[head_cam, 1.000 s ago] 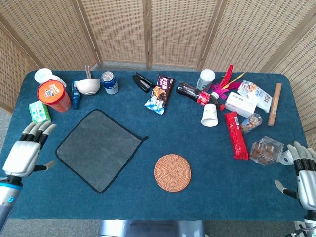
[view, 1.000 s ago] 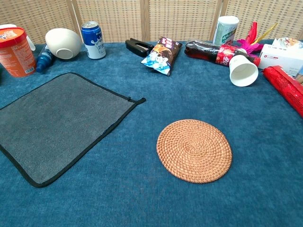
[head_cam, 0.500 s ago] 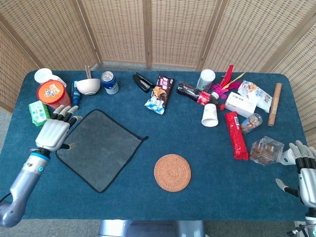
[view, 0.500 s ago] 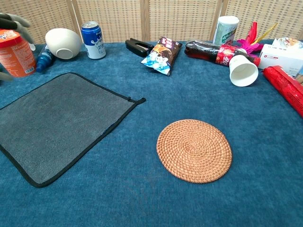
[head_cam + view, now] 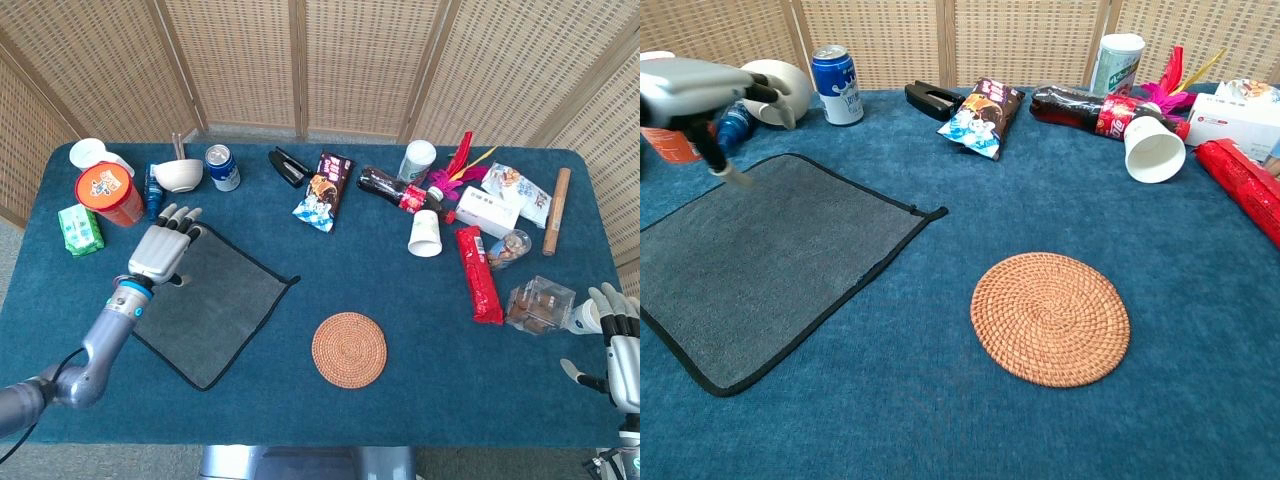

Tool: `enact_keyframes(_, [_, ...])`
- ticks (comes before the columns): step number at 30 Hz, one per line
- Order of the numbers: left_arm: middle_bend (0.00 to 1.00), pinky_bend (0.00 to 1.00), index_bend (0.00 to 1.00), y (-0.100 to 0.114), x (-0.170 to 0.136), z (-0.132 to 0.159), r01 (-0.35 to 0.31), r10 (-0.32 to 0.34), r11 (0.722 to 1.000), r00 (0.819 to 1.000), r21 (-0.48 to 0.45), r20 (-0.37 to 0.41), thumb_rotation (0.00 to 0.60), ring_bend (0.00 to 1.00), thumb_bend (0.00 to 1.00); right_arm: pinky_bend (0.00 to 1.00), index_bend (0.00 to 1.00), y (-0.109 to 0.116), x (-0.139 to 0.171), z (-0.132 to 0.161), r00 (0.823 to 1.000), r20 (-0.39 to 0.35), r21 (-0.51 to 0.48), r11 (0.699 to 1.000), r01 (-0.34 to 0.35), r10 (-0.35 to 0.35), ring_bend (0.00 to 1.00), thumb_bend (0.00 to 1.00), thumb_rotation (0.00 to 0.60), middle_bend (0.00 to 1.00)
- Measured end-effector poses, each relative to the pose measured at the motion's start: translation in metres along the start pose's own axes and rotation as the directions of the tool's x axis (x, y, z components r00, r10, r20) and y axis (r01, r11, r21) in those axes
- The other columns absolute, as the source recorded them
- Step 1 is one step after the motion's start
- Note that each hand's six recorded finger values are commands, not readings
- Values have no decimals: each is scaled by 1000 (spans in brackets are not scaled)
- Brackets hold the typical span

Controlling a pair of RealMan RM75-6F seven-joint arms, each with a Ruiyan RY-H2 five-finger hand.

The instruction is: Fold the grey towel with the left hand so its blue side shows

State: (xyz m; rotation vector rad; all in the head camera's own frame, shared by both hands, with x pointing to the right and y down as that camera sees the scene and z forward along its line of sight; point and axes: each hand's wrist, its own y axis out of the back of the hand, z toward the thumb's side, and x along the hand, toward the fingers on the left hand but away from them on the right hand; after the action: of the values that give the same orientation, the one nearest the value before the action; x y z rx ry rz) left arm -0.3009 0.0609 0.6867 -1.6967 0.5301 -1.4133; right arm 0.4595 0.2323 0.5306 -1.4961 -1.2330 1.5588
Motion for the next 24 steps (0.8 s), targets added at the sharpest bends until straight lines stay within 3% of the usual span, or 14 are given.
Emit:
enact_keyframes(10, [0,0,281,-15,37,33,30,-31,999,999,24,29,600,0,19,0,0,-2,-2,-5,1000,16,0,1000,-10,10,0,0,600,0])
enact_keyframes(24, [0,0,309,-23,66,67,91,-93,994,994,55,54,600,0,19,0,0,8,-2,-12,999,34,-25,1000,19,-18,0,0,600,0])
